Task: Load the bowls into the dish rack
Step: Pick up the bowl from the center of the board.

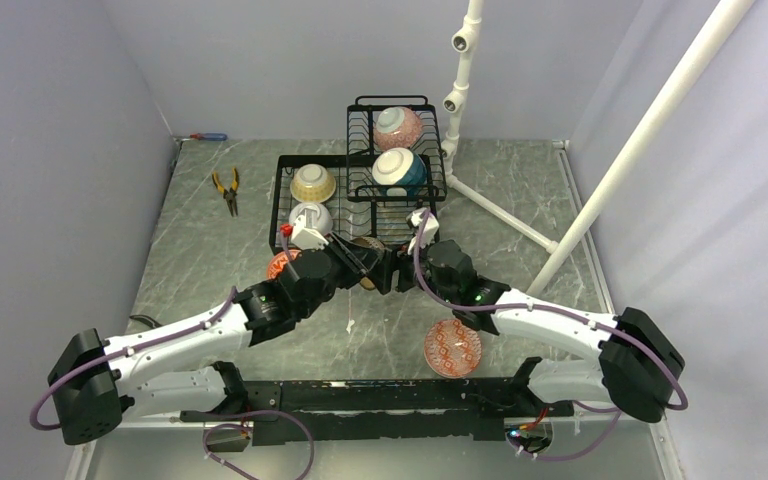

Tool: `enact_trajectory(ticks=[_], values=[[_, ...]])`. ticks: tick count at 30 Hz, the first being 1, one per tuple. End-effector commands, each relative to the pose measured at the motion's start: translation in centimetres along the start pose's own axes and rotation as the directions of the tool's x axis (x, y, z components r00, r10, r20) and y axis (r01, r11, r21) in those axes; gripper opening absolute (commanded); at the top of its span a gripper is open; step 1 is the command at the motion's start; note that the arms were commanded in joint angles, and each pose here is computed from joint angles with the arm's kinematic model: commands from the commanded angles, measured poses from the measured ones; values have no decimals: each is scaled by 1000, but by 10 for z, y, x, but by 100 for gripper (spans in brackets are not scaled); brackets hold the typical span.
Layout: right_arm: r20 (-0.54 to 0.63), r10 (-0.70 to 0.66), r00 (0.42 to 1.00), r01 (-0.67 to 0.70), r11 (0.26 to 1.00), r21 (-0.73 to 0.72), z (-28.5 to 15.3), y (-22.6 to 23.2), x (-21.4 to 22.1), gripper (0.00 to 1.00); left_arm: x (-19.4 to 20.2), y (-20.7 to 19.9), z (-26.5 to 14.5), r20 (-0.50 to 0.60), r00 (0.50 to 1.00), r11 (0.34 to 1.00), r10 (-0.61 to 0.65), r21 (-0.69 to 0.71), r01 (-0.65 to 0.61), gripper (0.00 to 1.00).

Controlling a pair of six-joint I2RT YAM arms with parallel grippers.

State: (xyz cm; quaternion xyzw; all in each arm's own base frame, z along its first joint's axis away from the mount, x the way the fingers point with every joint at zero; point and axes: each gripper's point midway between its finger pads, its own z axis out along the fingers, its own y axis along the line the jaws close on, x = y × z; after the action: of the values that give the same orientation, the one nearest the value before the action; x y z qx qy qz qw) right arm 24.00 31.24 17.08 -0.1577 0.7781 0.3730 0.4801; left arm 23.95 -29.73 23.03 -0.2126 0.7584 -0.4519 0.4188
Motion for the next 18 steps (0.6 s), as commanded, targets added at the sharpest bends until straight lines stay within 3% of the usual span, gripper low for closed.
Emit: enact_trajectory(ticks=[1,4,9,14,18], values=[[70,-2,998,-2,998,65,5,-9,-21,0,-11,-14,-6,35,998,998,-51,35,50,37],[37,0,999,-4,996,85,7,-16,-10,0,-9,-4,-5,32,999,1000,-28,3,28,53],[-22,33,999,-31,995,97,10,-28,10,0,-6,16,-6,20,999,997,42,-70,-40,67],[-50,77,996,-74,995,73,6,-41,18,0,-3,45,-15,-26,988,971,154,-183,-156,87],[-68,105,992,-108,993,-38,-4,-42,16,0,-5,68,-24,-85,973,942,214,-244,-229,94]])
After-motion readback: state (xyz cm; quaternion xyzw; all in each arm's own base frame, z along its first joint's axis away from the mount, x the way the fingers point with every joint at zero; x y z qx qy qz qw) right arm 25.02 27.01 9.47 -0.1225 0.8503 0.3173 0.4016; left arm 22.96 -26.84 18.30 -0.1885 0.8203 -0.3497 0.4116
